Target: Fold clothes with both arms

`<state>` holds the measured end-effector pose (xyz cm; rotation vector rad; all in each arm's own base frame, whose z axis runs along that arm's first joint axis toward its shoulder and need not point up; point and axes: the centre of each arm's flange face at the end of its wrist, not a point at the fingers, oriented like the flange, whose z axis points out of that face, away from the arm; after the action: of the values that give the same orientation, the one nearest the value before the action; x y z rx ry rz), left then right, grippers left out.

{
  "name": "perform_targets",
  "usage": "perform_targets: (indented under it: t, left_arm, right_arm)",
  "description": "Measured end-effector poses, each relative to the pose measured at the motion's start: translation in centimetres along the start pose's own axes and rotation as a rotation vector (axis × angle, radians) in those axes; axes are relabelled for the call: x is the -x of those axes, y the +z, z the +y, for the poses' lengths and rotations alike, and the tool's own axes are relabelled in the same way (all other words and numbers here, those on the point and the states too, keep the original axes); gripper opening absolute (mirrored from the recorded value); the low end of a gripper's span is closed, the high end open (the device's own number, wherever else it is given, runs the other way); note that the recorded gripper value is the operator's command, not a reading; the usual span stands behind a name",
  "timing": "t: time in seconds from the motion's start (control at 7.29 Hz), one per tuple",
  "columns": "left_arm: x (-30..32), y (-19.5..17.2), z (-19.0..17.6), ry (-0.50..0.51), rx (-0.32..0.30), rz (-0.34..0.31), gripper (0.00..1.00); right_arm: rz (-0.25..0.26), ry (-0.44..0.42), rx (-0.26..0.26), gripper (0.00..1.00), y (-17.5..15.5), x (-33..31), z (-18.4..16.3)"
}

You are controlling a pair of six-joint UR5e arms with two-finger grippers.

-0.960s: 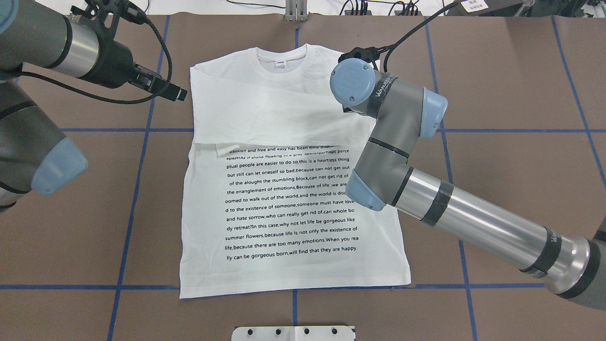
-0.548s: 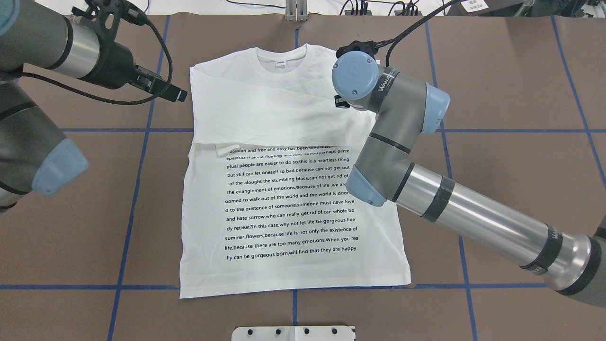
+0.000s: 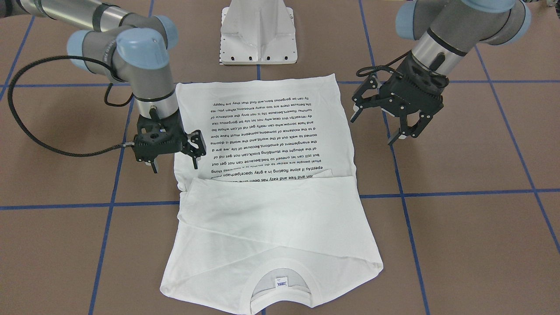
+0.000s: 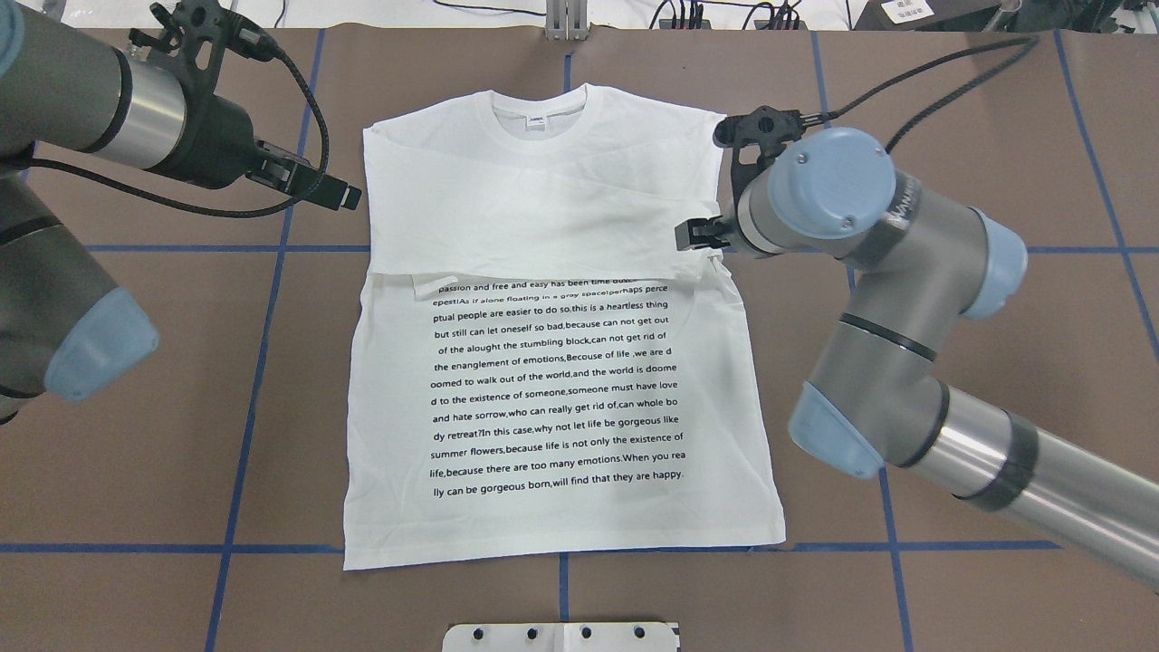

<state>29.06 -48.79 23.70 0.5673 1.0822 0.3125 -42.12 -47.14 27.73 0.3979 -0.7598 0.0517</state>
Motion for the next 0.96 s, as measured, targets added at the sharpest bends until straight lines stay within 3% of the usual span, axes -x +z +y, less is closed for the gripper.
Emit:
perform_targets:
  t: [0.41, 0.69, 0.96]
  left_arm:
    - [-4.6, -0.9, 7.7, -0.136, 0.016, 0.016, 1.00]
    - [-8.3, 0.7, 13.7, -0.228, 0.045, -0.005, 1.00]
    - [-10.6, 3.3, 20.0, -0.320, 0.076, -0.071, 1.00]
  right_arm:
    - [-0.101, 0.113, 0.039, 1.00, -6.4, -1.5, 8.6]
    - [-0.112, 0.173, 0.087, 1.00, -8.5, -2.3, 14.6]
    - [-0.092, 0.212, 0.076, 1.00, -8.7, -1.7, 20.4]
